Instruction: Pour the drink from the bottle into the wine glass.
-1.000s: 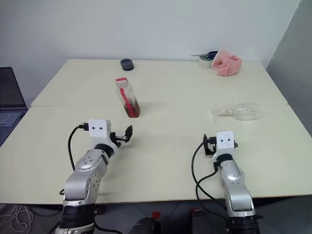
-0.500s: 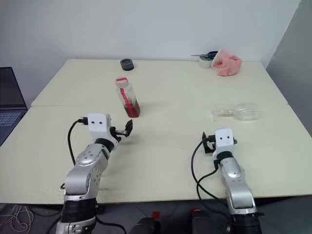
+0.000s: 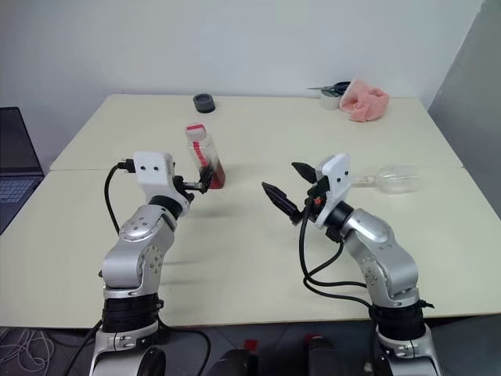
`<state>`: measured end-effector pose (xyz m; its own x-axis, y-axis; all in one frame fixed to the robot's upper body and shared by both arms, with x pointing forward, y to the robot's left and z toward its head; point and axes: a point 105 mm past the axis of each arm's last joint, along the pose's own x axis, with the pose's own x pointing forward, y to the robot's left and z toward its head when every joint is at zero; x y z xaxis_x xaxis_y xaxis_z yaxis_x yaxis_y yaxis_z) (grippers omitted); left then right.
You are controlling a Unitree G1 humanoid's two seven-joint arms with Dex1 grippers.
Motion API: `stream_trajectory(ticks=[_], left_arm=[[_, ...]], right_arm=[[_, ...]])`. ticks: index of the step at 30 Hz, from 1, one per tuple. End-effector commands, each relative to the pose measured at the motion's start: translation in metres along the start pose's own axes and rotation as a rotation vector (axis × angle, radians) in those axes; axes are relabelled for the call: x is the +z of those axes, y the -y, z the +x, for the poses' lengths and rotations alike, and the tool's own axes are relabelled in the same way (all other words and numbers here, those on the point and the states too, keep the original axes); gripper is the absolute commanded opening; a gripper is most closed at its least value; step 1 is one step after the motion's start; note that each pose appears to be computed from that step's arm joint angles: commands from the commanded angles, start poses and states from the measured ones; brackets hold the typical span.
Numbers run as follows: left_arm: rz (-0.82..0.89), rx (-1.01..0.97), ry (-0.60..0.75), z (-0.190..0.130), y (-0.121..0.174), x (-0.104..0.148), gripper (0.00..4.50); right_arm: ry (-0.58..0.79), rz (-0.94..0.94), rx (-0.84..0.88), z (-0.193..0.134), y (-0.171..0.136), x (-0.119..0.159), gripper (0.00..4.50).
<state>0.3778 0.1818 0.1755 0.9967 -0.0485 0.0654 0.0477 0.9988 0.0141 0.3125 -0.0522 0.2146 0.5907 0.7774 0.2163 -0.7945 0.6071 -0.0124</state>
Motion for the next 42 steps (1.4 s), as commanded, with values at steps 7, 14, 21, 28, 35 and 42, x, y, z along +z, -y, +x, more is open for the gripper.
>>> stream_trajectory(ticks=[7, 14, 21, 28, 35, 42], left_arm=[[-0.003, 0.039, 0.097, 0.016, -0.012, 0.026, 4.47], [0.002, 0.029, 0.107, 0.029, -0.014, 0.028, 4.47], [0.003, -0.005, 0.133, 0.046, -0.011, 0.035, 4.47], [0.001, -0.024, 0.141, 0.056, -0.011, 0.036, 4.47], [-0.004, -0.037, 0.133, 0.057, -0.005, 0.03, 4.47], [-0.018, -0.035, 0.121, 0.067, 0.002, 0.018, 4.47]], right_arm=[[0.062, -0.008, 0.048, 0.007, -0.006, 0.019, 4.5], [0.071, -0.019, 0.042, 0.007, -0.001, 0.026, 4.5], [0.077, -0.029, 0.035, 0.009, -0.002, 0.03, 4.5], [0.089, -0.044, 0.02, 0.009, -0.001, 0.036, 4.5], [0.098, -0.052, -0.01, 0.007, 0.004, 0.038, 4.5], [0.098, -0.054, -0.018, 0.006, 0.005, 0.04, 4.5]])
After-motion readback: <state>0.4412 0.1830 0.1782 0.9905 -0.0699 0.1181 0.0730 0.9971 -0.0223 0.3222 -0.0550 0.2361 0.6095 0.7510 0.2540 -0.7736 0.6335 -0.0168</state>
